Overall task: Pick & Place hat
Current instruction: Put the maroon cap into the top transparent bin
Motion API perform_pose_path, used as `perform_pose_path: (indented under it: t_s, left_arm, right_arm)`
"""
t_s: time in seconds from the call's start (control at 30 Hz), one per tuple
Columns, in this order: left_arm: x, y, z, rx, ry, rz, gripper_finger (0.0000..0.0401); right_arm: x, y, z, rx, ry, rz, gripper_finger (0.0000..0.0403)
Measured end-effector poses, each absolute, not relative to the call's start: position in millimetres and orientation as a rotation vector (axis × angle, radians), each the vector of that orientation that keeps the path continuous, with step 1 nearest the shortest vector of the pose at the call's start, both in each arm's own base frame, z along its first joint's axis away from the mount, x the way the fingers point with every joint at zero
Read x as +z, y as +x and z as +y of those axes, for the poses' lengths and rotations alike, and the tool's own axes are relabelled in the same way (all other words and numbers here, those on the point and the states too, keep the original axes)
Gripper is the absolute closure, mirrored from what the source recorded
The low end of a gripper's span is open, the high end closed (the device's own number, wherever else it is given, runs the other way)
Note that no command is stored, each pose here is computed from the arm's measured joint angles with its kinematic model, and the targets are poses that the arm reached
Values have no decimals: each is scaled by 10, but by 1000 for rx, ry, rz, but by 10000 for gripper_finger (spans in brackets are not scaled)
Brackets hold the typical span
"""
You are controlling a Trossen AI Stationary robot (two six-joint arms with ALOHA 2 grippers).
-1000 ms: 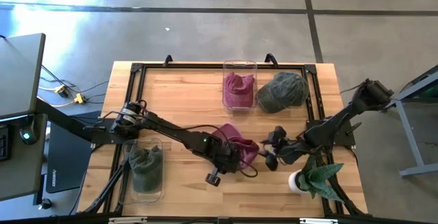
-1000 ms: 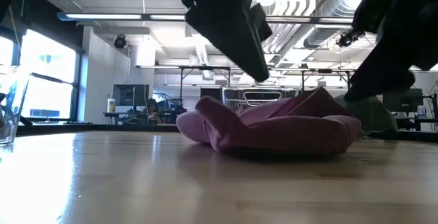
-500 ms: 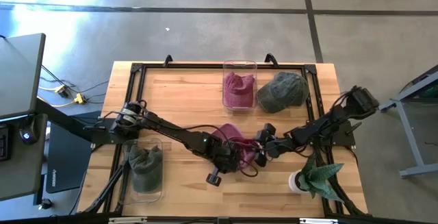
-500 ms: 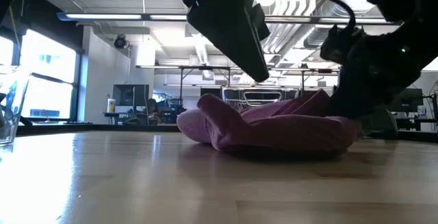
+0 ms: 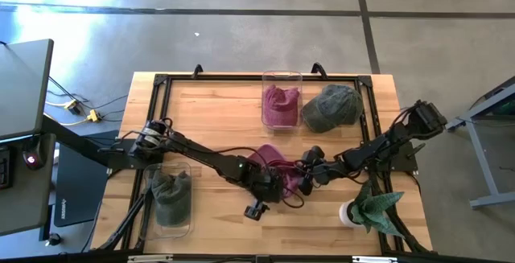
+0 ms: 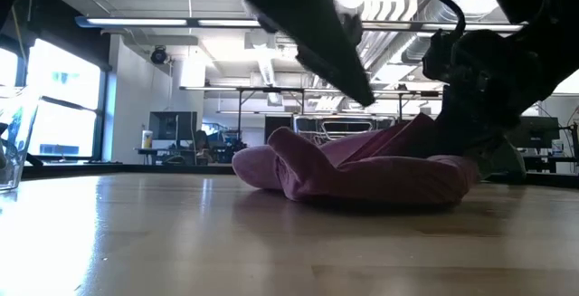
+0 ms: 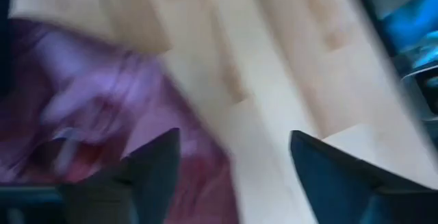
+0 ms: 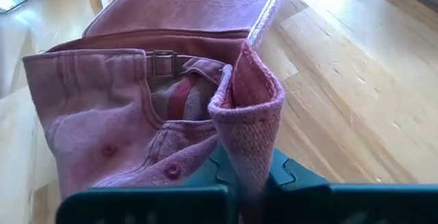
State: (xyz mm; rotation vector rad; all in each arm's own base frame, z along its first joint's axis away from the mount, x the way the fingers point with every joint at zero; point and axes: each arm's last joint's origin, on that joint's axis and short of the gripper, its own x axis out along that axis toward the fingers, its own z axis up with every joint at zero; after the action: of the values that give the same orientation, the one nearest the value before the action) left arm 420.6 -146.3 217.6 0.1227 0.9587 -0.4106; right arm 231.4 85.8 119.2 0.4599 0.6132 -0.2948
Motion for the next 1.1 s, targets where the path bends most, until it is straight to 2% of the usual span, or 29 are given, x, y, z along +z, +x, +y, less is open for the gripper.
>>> perform_pose_path:
  t_s: [0.07, 0.17, 0.33, 0.43, 0.53, 0.67, 1.1]
  left_arm:
    - [2111, 4191, -1466, -351, 171, 995, 97]
    - [1855, 4221, -1483, -303, 220, 1065, 70]
    - [1720, 4254, -1536, -311, 227, 1083, 63]
    - [1612, 4211, -1510, -264, 250, 1151, 62]
    - [1666, 4199, -1481, -182, 317, 1147, 67]
    - [1629, 4137, -1438, -158, 370, 1221, 101]
    - [1561, 4021, -1413, -184, 367, 1370, 277]
  right_arm:
    - [1193, 2314, 857, -305, 486, 609, 387]
    - [1194, 2315, 858, -306, 501, 607, 389]
    - [1201, 2322, 866, -289, 512, 605, 393]
    - [1207, 2326, 872, -277, 522, 604, 389]
    - [1213, 2331, 875, -268, 527, 600, 397]
    - [1224, 2339, 885, -245, 537, 599, 392]
    - [1230, 2335, 920, -149, 590, 654, 397]
